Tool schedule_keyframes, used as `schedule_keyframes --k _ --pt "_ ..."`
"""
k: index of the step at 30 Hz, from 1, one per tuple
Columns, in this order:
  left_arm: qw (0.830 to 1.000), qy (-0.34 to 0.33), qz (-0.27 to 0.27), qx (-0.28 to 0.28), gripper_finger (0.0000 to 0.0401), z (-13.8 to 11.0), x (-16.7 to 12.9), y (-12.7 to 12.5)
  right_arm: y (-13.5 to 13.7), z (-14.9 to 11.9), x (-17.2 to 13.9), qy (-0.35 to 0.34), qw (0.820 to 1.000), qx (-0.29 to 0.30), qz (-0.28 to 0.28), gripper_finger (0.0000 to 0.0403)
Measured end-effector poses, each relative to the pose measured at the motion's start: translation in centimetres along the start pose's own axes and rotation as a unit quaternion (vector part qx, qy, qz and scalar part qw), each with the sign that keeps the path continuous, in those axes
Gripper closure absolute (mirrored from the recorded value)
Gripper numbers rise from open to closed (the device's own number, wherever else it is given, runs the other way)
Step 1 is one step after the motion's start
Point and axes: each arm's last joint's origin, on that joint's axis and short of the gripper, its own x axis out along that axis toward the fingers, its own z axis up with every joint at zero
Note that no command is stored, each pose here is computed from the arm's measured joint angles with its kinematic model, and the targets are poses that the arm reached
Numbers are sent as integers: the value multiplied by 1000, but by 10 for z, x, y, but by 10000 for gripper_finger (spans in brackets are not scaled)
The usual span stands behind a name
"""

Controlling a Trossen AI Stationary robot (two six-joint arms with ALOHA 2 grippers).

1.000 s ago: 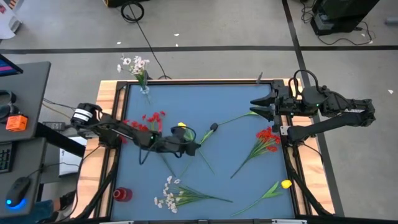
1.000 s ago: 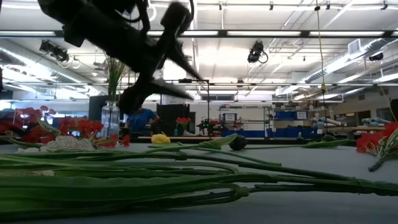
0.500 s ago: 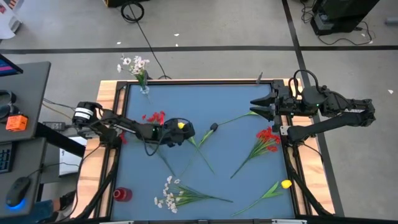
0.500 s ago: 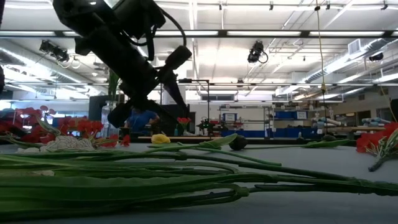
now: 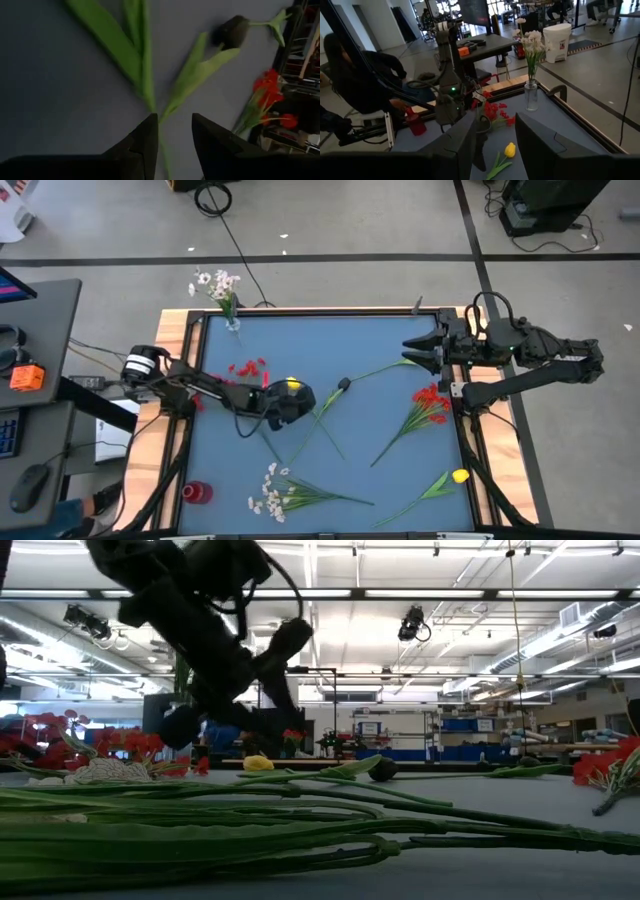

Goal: Sort flowers into vase by color
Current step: Put the left yellow flower into the transparent vase

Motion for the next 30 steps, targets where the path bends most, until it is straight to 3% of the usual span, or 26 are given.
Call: schedule_keyframes --k 6,14,30 --pt "998 -26 47 17 302 17 14 -4 1 2 3 -10 1000 3 3 256" --pt "997 3 74 29 321 19 35 -8 4 3 12 -14 1000 4 4 256" --pt "987 37 111 106 322 18 31 -5 8 0 34 -3 1000 1 1 256"
